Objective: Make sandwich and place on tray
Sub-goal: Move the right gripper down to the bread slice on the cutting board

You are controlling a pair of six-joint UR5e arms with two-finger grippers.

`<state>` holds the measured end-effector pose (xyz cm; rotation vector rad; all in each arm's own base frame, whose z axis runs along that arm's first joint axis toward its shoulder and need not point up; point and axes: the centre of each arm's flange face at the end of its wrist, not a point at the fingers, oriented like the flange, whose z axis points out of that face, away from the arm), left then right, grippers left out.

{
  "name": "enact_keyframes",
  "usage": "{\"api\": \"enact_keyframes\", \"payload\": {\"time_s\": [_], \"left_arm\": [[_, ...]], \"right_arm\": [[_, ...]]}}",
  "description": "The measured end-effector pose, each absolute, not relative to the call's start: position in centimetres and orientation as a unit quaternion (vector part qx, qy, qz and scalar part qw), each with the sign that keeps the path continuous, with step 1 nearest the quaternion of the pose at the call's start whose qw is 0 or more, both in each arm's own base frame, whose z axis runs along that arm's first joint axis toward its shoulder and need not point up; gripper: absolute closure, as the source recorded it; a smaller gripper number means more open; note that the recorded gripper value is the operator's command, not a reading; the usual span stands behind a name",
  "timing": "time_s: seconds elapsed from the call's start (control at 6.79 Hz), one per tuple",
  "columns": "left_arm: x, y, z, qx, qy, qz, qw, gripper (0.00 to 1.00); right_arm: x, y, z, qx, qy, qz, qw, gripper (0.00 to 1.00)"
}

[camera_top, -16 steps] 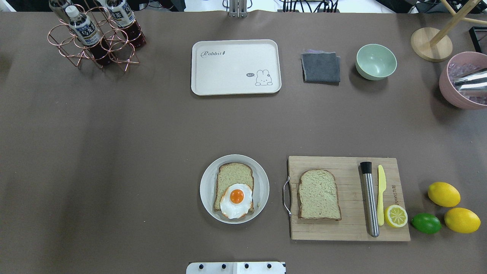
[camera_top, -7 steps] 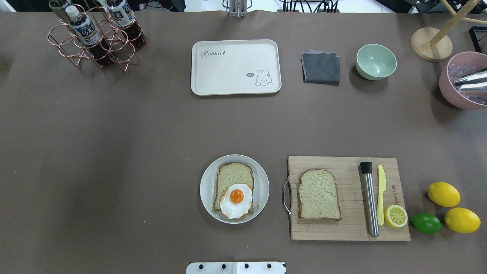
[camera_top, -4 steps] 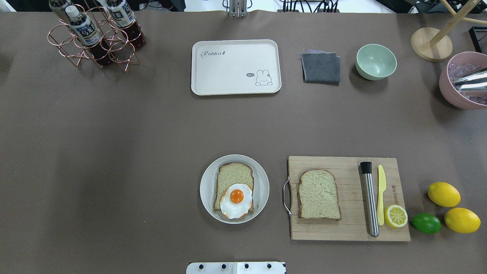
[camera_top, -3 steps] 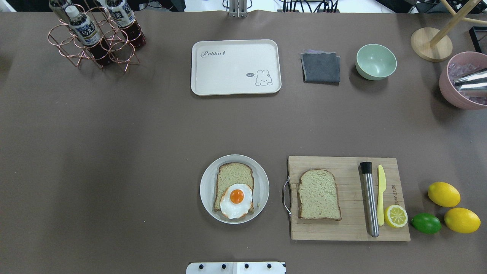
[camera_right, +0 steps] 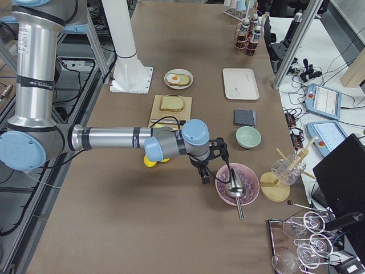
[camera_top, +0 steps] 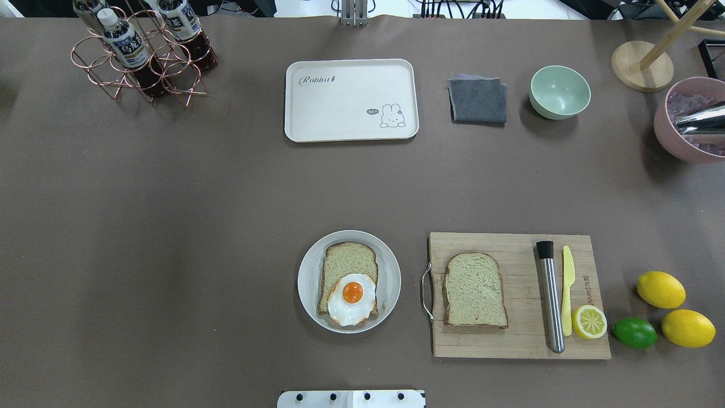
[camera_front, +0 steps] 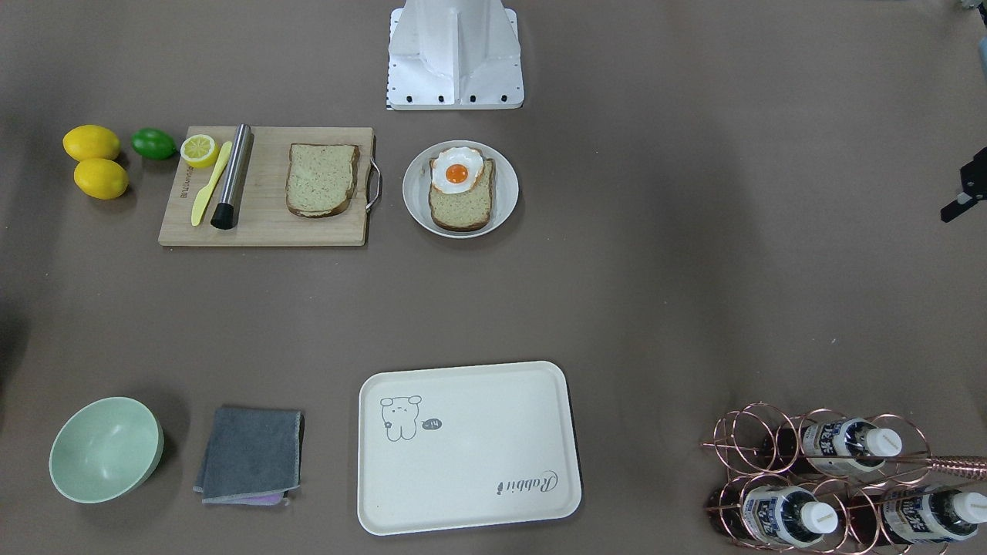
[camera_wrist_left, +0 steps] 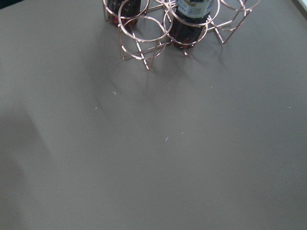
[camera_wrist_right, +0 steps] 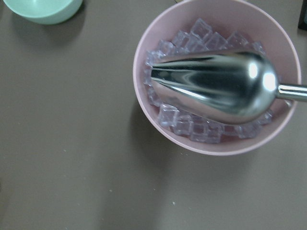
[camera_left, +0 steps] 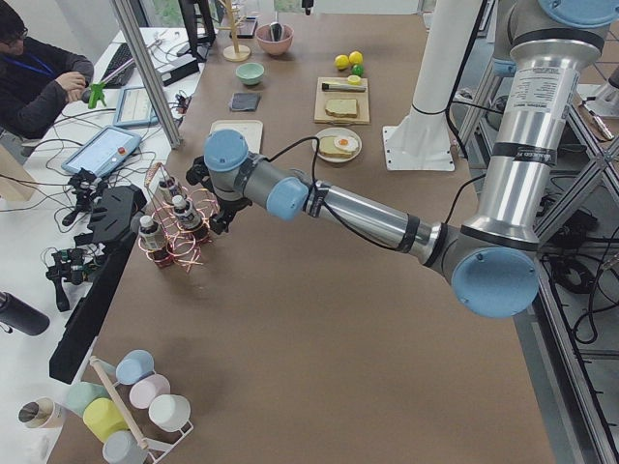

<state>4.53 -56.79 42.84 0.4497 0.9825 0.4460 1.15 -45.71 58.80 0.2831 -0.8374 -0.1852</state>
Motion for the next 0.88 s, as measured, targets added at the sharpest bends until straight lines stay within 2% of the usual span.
{"api": "enact_keyframes", "payload": {"time_s": [0.44, 0.88], "left_arm": [[15.7, -54.1, 36.5, 0.169, 0.480, 0.170, 0.844, 0.02], [23.6, -50.5, 33.7, 0.150, 0.524, 0.124, 0.829, 0.02]], "right_arm": [[-10.9, -45.1, 51.6, 0.124, -0.466, -0.035, 0.875, 0.01], [-24.1, -39.6, 44.4, 0.079, -0.502, 0.044, 0.860, 0.03]]}}
